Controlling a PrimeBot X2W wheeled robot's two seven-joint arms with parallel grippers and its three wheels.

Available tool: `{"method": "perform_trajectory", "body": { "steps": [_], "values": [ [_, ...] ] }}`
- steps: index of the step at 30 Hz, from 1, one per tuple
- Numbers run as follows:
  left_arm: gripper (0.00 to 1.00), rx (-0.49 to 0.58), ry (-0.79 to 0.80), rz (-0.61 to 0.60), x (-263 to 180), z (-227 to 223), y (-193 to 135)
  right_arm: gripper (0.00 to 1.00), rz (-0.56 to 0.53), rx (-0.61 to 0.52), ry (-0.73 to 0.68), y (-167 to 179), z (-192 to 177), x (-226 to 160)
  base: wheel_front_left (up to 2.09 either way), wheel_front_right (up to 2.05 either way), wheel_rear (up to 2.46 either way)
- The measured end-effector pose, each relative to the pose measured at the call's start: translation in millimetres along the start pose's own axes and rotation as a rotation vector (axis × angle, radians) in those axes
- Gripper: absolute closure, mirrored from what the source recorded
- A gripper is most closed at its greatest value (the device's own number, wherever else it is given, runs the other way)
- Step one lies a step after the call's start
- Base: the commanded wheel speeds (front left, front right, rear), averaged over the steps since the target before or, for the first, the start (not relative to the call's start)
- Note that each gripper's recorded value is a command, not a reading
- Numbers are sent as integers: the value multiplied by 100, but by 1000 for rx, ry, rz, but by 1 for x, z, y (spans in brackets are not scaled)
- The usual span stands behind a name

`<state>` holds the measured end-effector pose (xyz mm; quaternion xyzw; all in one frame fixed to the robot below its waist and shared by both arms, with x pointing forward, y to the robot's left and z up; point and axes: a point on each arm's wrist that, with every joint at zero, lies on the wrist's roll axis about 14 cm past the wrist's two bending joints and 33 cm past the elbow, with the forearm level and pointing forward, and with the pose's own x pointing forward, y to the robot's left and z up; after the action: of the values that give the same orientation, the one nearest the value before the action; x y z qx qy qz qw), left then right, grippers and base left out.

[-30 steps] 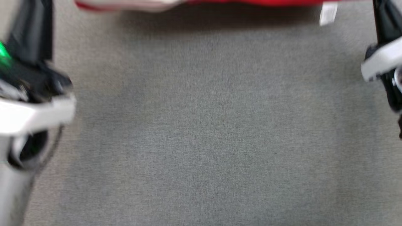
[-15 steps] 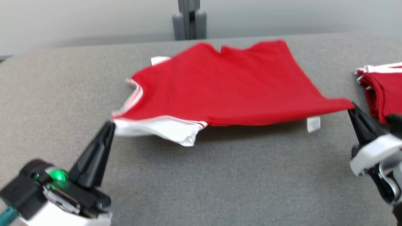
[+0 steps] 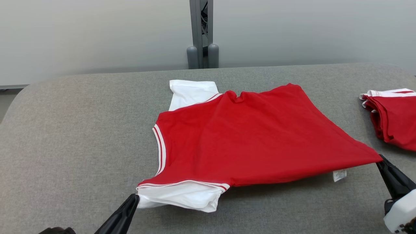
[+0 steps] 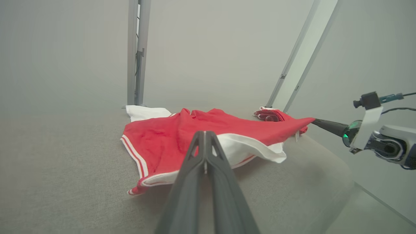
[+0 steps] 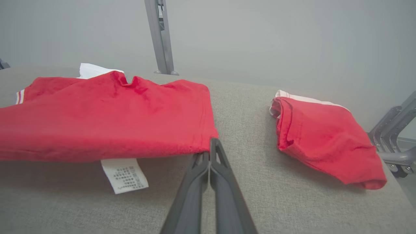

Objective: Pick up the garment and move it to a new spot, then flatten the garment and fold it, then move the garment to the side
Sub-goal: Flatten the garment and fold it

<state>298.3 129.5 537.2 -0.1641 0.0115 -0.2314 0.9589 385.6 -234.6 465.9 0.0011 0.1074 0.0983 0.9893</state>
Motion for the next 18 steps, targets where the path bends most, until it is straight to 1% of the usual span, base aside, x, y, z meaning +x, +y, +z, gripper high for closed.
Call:
{"method": "perform_trajectory", "body": {
  "steps": [4,7,10,13,17,18],
  "values": [
    [100,-15,18,-10,-5,4,-7,100,-8,-2,31,-1,0,-12,0,0,0],
    [100,-19,24,-7,-1,7,-7,100,-9,8,58,5,1,-14,0,0,0],
    [100,-18,38,9,12,4,-1,100,-7,3,141,13,-12,-13,0,0,0],
    [100,-66,21,25,31,3,3,100,6,11,193,25,-18,-4,0,0,0],
    [100,-113,2,51,55,-3,12,100,-7,-8,232,25,-24,13,0,0,0],
    [100,-109,10,58,59,-7,15,100,-13,-5,239,25,-26,17,0,0,0]
  ]
}}
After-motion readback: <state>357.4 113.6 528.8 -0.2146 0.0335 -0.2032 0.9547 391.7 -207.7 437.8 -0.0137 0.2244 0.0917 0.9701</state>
